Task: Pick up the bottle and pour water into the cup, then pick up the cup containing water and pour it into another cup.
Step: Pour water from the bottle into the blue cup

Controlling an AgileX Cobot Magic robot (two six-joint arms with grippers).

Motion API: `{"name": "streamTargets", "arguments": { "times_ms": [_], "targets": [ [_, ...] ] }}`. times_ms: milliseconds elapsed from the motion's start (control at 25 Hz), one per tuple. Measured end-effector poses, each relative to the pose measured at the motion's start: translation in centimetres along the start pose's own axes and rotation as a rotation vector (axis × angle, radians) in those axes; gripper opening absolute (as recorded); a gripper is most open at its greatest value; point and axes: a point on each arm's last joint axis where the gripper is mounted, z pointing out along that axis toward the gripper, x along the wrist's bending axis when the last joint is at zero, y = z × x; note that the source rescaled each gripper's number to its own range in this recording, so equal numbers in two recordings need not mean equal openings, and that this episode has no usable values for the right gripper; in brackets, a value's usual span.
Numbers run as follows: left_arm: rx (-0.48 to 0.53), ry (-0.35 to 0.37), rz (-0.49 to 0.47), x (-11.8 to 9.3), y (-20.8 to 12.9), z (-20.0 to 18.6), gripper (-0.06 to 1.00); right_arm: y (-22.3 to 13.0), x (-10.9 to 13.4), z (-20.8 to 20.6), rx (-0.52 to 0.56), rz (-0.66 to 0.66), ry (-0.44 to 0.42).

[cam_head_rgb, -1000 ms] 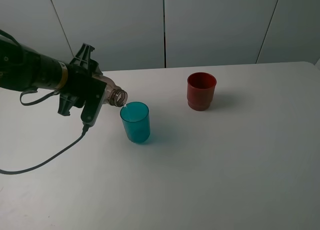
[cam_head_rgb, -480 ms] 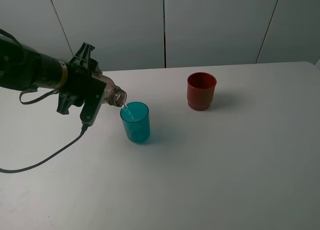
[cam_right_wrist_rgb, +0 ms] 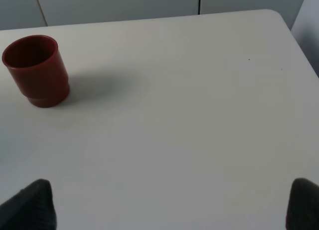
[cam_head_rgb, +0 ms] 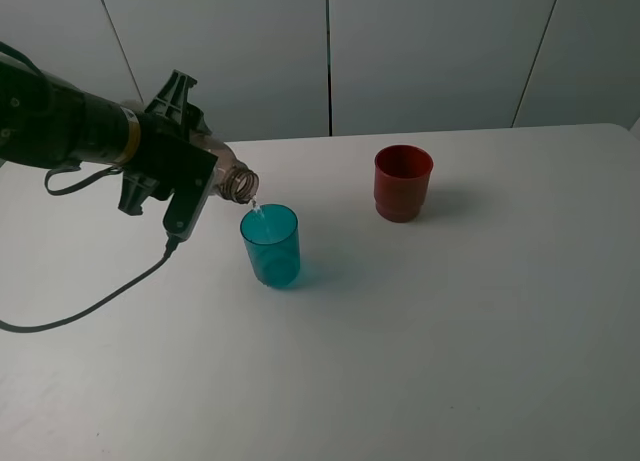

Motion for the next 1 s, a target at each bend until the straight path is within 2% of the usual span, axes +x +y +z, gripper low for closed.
{"name": "streamTargets", "arguments": {
  "times_ms": [440, 1000],
  "targets": [
    [0.000, 0.000, 0.110, 0.00, 0.00, 0.00, 0.00, 0.00, 0.00, 0.00, 0.000, 0.002, 0.000],
    [0.002, 0.001, 0.122, 0.03, -0.02, 0.00, 0.00, 0.00, 0.00, 0.00, 0.000, 0.000, 0.000]
  ]
}}
